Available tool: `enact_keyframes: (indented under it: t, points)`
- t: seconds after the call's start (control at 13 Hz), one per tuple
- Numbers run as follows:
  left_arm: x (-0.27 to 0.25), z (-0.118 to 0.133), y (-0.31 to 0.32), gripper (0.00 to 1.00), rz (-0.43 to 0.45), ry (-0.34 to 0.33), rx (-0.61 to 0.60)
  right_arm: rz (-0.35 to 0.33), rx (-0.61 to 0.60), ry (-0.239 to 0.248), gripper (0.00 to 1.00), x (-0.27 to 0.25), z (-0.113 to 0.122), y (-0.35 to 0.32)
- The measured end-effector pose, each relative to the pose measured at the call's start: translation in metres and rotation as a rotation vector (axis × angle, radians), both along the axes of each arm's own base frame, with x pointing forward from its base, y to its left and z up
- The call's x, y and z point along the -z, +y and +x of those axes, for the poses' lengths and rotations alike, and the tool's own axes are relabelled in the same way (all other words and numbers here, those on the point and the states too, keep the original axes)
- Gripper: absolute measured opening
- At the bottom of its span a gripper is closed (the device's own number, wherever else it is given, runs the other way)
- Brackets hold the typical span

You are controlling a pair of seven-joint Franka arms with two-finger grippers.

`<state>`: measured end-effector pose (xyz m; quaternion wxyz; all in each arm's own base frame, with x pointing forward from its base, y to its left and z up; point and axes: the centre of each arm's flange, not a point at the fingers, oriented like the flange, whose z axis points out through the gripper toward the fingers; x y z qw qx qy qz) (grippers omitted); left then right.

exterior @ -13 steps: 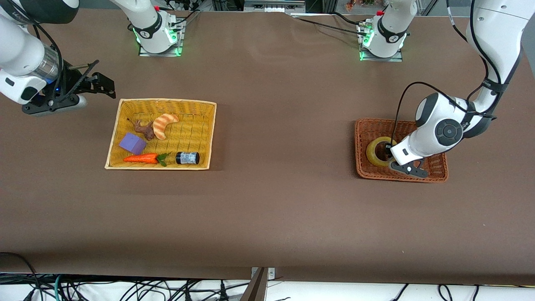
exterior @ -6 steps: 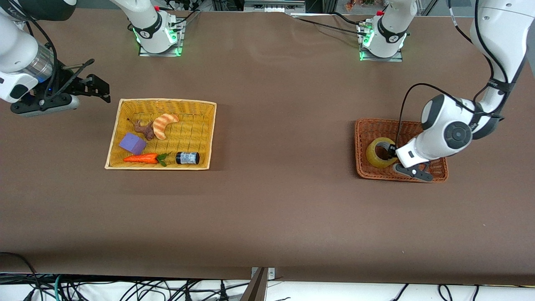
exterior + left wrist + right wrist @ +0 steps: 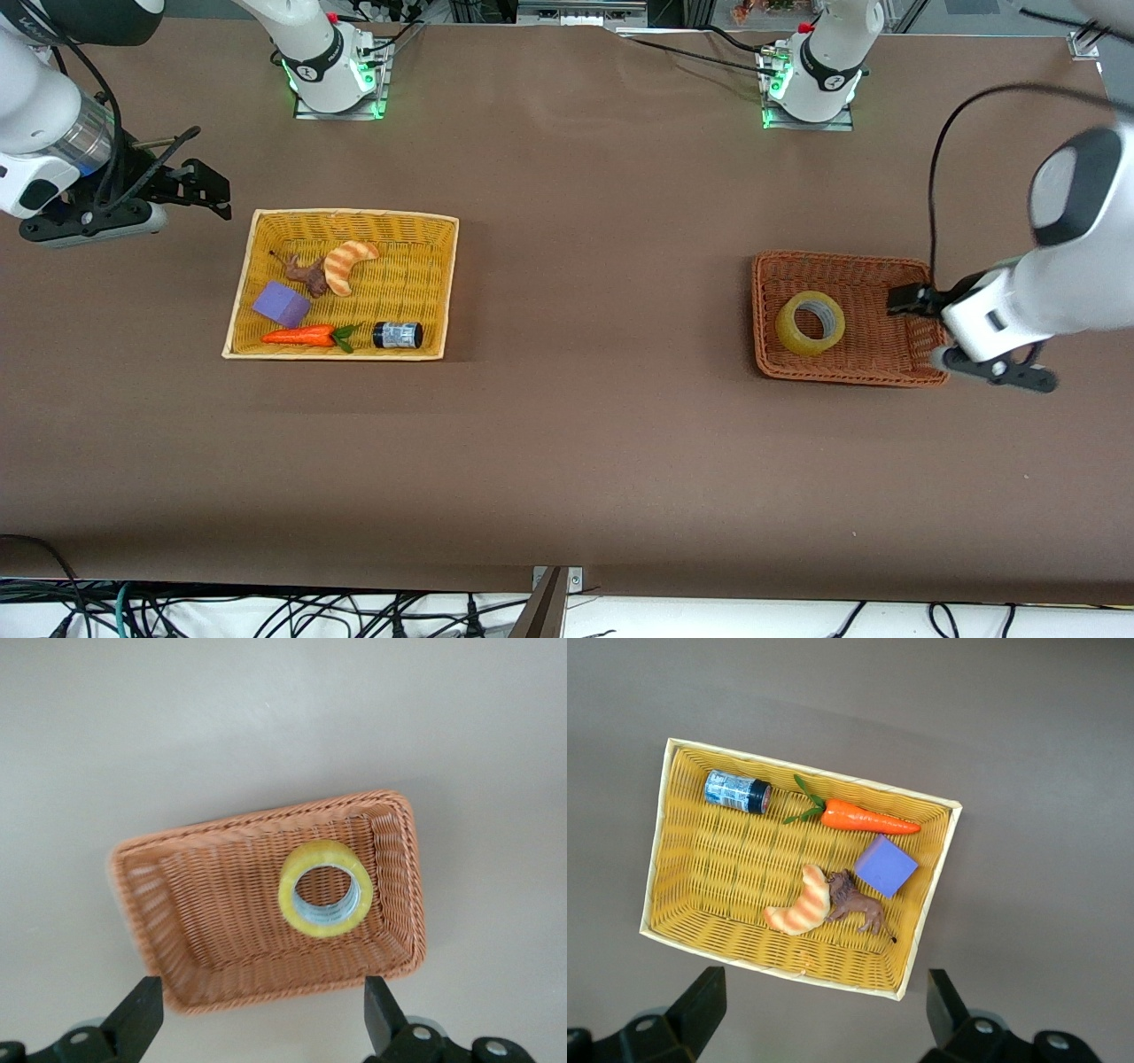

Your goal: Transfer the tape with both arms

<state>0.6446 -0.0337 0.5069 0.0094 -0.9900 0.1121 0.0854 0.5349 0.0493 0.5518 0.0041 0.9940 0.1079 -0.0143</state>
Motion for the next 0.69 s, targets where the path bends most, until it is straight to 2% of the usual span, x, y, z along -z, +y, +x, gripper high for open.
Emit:
enact_keyframes:
  t: [0.15,0.38,0.69]
  points:
    - [-0.057,-0.022,-0.001,1.00,0.030,-0.052,-0.044,0.000,-0.003,-0.001,1.00,0.000,0.000,0.002]
    - [-0.108,-0.053,0.045,1.00,0.022,-0.091,-0.158,0.000,-0.009,-0.001,1.00,0.000,-0.001,0.005]
    - [-0.087,-0.096,0.059,1.00,-0.056,-0.031,-0.195,0.000,-0.009,-0.002,1.00,-0.001,-0.001,0.005]
